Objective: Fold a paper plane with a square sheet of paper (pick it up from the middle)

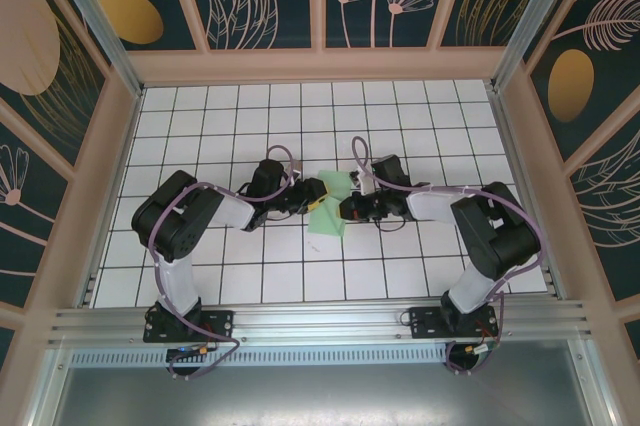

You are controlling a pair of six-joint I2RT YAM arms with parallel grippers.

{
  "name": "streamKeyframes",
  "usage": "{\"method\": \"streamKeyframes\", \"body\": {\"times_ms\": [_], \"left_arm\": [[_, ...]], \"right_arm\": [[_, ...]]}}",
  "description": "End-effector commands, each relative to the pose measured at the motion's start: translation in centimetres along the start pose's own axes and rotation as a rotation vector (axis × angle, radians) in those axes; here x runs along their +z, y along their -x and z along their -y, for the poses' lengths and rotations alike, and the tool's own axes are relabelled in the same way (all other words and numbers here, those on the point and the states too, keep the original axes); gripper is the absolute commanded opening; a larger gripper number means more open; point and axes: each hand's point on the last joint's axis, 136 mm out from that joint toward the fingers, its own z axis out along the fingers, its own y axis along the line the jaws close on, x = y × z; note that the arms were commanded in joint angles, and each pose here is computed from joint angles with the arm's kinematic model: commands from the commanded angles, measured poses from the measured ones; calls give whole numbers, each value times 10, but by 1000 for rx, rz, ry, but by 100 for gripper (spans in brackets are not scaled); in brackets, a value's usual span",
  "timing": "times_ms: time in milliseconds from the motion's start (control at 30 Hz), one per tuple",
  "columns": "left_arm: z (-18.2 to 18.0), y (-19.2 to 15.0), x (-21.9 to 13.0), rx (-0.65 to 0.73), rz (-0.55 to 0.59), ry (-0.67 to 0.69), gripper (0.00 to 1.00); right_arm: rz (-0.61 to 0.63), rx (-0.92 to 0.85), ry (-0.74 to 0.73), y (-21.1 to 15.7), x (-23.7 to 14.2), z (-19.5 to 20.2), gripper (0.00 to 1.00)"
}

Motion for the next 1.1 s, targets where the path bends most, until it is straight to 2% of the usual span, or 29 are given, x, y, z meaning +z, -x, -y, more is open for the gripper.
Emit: {"method": "streamKeyframes", "body": {"times_ms": [0, 200, 400, 633, 867, 1067], "left_arm": [[12, 3, 4, 38, 0, -23, 45], [24, 7, -1, 87, 15, -28, 47], [14, 5, -4, 91, 19, 21, 45], [-2, -3, -6, 99, -3, 90, 38], [-25, -12, -13, 84, -5, 164, 26], [-29, -16, -17, 92, -5, 187, 22]], "right_arm": [[16, -1, 24, 3, -4, 0, 3], [-14, 21, 48, 0, 1, 9, 4], [-21, 33, 61, 2, 1, 17, 4], [-41, 20, 63, 2, 2, 18, 4], [-51, 15, 63, 7, 4, 18, 4], [-51, 16, 67, 10, 4, 17, 4]]}}
